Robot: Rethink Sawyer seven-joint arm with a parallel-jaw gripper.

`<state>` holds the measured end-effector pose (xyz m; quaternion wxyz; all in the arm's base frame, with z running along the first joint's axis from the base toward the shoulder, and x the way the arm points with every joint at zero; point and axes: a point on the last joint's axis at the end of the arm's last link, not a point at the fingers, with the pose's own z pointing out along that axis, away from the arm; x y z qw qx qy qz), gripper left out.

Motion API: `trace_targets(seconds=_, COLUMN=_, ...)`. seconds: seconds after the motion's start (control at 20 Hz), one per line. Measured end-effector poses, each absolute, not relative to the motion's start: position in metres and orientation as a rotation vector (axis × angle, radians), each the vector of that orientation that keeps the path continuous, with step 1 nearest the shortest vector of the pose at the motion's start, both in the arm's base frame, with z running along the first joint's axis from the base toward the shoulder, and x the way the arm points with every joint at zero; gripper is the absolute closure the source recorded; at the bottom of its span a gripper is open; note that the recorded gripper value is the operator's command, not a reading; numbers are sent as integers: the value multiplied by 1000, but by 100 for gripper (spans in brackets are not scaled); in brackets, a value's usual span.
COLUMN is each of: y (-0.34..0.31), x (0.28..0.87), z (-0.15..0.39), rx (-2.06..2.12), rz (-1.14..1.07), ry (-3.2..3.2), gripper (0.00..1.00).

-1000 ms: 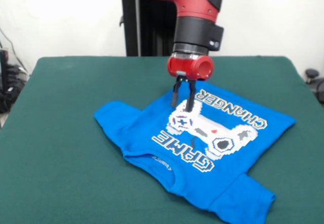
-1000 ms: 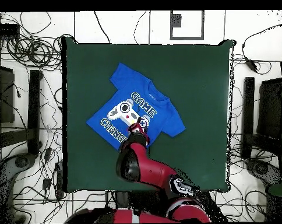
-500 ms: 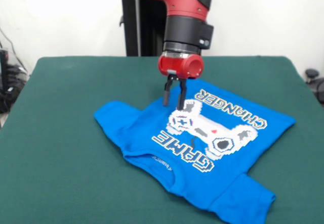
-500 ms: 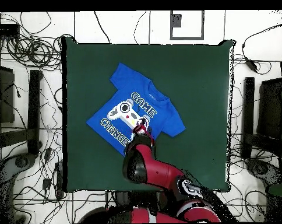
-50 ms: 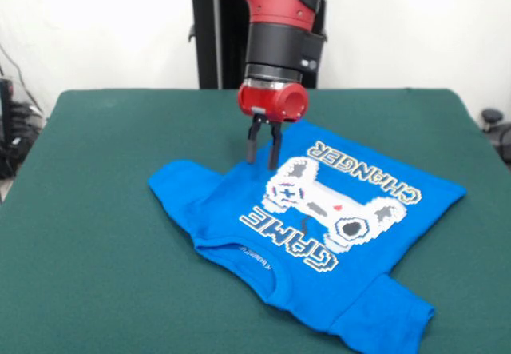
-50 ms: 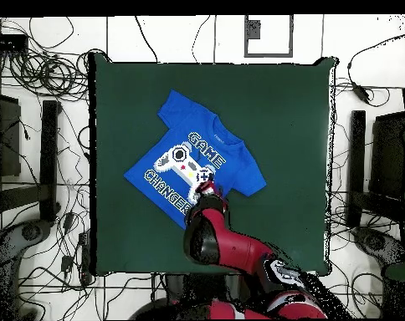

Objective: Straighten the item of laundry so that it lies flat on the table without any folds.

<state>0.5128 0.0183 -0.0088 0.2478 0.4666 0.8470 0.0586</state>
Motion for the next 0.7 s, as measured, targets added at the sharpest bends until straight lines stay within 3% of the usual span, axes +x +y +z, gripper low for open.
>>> trace_targets(seconds=0.7, y=-4, x=524, z=-8, rx=1281, rz=153, ry=2313, gripper=0)
